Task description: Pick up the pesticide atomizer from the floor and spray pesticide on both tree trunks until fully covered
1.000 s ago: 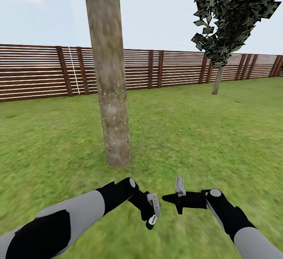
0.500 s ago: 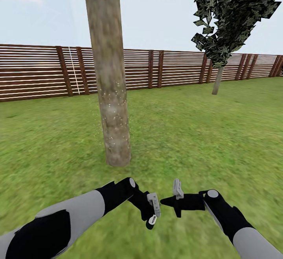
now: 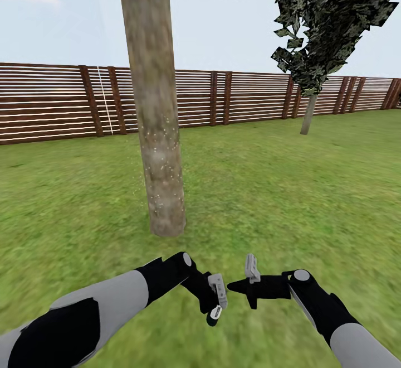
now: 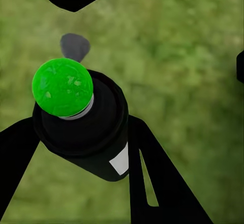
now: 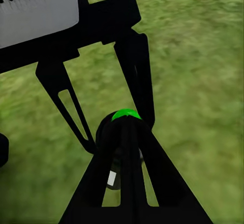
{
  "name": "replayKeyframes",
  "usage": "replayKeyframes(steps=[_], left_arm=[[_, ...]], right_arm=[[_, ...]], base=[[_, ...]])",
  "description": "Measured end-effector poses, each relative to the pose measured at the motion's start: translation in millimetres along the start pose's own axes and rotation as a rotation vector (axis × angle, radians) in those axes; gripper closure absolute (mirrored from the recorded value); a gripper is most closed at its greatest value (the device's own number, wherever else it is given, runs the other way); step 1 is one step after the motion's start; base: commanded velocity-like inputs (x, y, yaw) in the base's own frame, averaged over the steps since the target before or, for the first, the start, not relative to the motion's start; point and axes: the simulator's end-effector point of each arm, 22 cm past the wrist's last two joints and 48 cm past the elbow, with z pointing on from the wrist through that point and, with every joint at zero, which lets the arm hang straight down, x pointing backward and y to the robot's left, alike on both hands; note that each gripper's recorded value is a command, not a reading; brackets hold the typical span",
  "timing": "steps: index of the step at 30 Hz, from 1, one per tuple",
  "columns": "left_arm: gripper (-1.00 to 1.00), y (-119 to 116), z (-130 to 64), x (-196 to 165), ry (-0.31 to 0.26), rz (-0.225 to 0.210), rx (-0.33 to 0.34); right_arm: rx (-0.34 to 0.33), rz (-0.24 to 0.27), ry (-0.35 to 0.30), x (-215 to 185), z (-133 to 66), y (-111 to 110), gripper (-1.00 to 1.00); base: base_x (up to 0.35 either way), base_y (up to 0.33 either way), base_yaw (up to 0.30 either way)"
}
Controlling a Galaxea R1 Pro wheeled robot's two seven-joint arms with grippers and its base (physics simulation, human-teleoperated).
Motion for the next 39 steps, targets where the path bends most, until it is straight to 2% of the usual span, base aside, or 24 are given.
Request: replayKeyframes(steps=[14,26,29,30,31,33,35,37,38,39], left_arm=[[1.0,-3,0.5,-6,-0.009,0.011,0.006],[1.0,0,-0.8,0,0.001,0.004,0.0],[1.0,22,-10.5,55,0.092,-0.064,-0.045],[1.0,30,-14.9,80,0.145,-0.08,-0.066],[1.0,37,-20.1,104,0.202,-0.088,-0.085],[1.0,44,-28.0,132,0.266,-0.103,-0.107],[1.0,51,-38.3,158,0.308,-0.126,-0.13],[1.0,62,-48.7,176,0.324,-0.152,-0.17],[1.0,72,-54.6,183,0.319,-0.173,-0.212],[1.0,83,-59.8,186,0.287,-0.219,-0.258]], right_arm=[[0.0,-0.001,0.0,0,0.0,0,1.0],[-0.001,-0.001,0.001,0,0.3,0,1.0],[0.0,-0.001,0.002,1,-0.2,0,1.0],[0.0,-0.001,0.002,1,-0.3,0,1.0],[0.0,-0.001,0.002,1,-0.3,0,1.0],[0.0,-0.001,0.002,1,-0.4,0,1.0],[0.0,-0.001,0.002,1,-0.4,0,1.0],[0.0,0.001,0.001,1,-0.6,0,1.0],[0.002,0.004,0.002,2,-1.0,-1,1.0],[0.004,0.007,0.001,2,-1.4,-1,1.0]], base=[[0.0,0.0,0.0],[0.0,0.0,0.0],[0.0,0.0,0.0],[0.0,0.0,0.0],[0.0,0.0,0.0],[0.0,0.0,0.0],[0.0,0.0,0.0],[0.0,0.0,0.0],[0.0,0.0,0.0],[0.0,0.0,0.0]])
